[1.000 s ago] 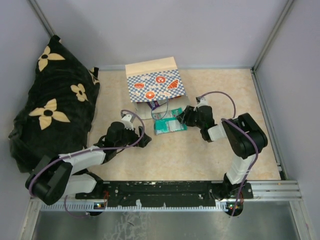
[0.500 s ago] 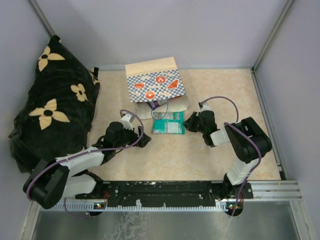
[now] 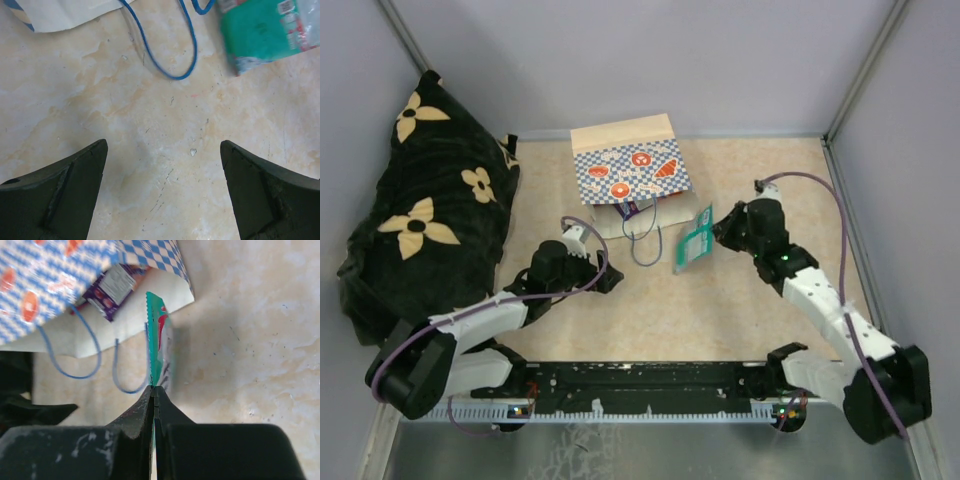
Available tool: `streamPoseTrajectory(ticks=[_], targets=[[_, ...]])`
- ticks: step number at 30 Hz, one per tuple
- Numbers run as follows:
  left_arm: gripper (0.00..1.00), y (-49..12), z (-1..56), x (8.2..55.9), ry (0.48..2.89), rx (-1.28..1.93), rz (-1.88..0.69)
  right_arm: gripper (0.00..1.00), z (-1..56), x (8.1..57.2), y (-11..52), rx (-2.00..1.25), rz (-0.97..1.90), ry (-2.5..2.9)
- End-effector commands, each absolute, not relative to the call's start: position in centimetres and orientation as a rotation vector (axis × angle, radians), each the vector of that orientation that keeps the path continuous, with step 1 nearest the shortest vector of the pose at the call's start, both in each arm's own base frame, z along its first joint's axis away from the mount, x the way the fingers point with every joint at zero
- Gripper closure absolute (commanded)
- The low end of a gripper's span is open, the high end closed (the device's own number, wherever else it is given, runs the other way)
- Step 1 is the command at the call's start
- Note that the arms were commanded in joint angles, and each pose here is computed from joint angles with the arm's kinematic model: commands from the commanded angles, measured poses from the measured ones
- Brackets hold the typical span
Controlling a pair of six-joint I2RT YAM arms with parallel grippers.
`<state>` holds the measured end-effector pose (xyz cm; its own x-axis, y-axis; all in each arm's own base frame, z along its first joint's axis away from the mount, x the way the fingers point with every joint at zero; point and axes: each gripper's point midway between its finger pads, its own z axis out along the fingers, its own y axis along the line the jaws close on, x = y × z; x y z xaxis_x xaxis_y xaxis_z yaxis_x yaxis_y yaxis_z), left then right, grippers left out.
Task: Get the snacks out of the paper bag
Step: Take out the snack from the center of the board, then place the snack at the center of the board.
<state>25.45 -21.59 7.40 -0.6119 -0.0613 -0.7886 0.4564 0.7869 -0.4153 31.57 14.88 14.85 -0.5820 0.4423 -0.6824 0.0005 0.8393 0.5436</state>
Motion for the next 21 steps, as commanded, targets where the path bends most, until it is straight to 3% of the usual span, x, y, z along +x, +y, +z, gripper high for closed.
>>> streamPoseTrajectory(ticks=[1,9,14,21], targets=[[0.00,-22.7,9.2,26.0,2.074,0.315,-0.816,1.00,20.5,28.3,12.0,0.573,0.574,2.143],[0.01,-23.5,9.7,25.6,2.098,0.326,-0.871,1.00,25.8,27.8,7.9,1.124,0.491,1.948],[0.01,-23.4,9.9,25.5,2.122,0.324,-0.867,1.00,23.0,29.9,2.8,1.475,0.129,1.829],[0.02,-22.6,10.0,24.9,2.158,0.301,-0.835,1.00,19.7,36.2,-2.0,1.717,0.051,1.664]])
